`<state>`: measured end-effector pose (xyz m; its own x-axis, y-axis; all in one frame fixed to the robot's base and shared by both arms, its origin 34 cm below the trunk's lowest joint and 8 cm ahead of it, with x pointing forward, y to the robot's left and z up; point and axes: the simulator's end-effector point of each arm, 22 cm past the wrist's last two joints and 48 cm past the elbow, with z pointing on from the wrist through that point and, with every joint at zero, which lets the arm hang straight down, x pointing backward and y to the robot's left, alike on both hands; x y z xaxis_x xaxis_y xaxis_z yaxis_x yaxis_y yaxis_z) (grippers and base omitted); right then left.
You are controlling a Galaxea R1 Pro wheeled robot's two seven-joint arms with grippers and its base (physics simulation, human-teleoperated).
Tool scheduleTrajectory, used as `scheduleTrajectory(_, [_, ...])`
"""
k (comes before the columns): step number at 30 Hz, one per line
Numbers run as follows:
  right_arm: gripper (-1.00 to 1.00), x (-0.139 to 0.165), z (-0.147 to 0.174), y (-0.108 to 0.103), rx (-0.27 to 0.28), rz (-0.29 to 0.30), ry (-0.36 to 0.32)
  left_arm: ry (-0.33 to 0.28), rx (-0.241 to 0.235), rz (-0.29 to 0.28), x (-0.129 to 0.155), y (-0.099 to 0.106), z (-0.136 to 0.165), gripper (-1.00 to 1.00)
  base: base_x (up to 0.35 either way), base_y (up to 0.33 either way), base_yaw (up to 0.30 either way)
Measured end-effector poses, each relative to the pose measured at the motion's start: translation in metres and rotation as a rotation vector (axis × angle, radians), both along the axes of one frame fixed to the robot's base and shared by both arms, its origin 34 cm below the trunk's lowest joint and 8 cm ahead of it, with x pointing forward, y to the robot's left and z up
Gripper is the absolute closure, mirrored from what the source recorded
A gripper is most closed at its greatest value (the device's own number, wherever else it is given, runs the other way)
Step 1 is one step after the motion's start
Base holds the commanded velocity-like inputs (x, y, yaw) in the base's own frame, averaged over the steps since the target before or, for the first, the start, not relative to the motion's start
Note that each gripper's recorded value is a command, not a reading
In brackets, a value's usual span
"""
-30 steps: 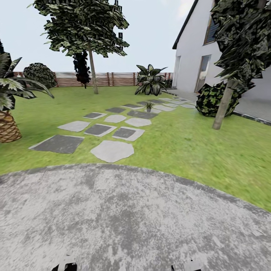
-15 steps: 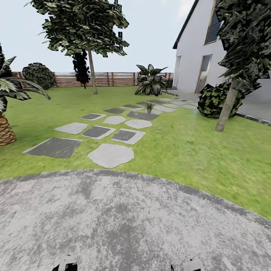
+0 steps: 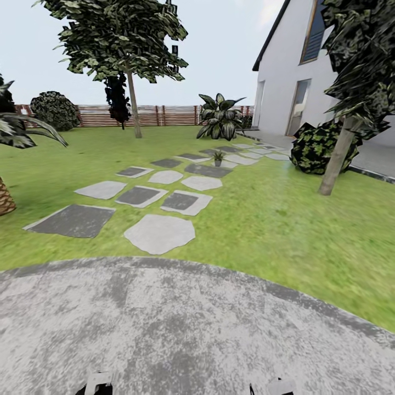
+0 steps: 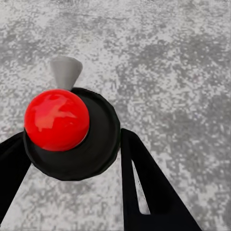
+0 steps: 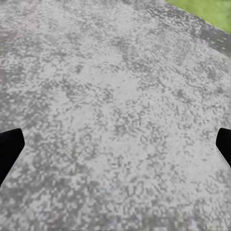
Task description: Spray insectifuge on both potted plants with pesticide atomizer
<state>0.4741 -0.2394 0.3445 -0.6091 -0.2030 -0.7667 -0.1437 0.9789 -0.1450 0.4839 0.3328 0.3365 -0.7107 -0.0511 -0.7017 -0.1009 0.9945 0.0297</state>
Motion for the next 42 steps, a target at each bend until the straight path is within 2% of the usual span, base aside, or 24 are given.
scheduleTrajectory(5, [-1.0,0.0,0.0,-0.0004,-0.001,-0.001,0.0,0.0,0.0,0.0,0.0,-0.0001,0.0,1.0,0.341,0.0,-0.095])
scheduleTrajectory(24, [-1.0,0.0,0.0001,0.0002,-0.001,0.0,0.0,0.0,0.001,-0.002,0.0001,-0.0003,0.0,1.0,0.341,0.0,-0.285])
scheduleTrajectory(42, [-1.0,0.0,0.0001,0.0011,0.0,0.002,0.0,0.0,0.0,0.002,0.0,0.0007,0.0001,1.0,0.341,0.0,-0.012])
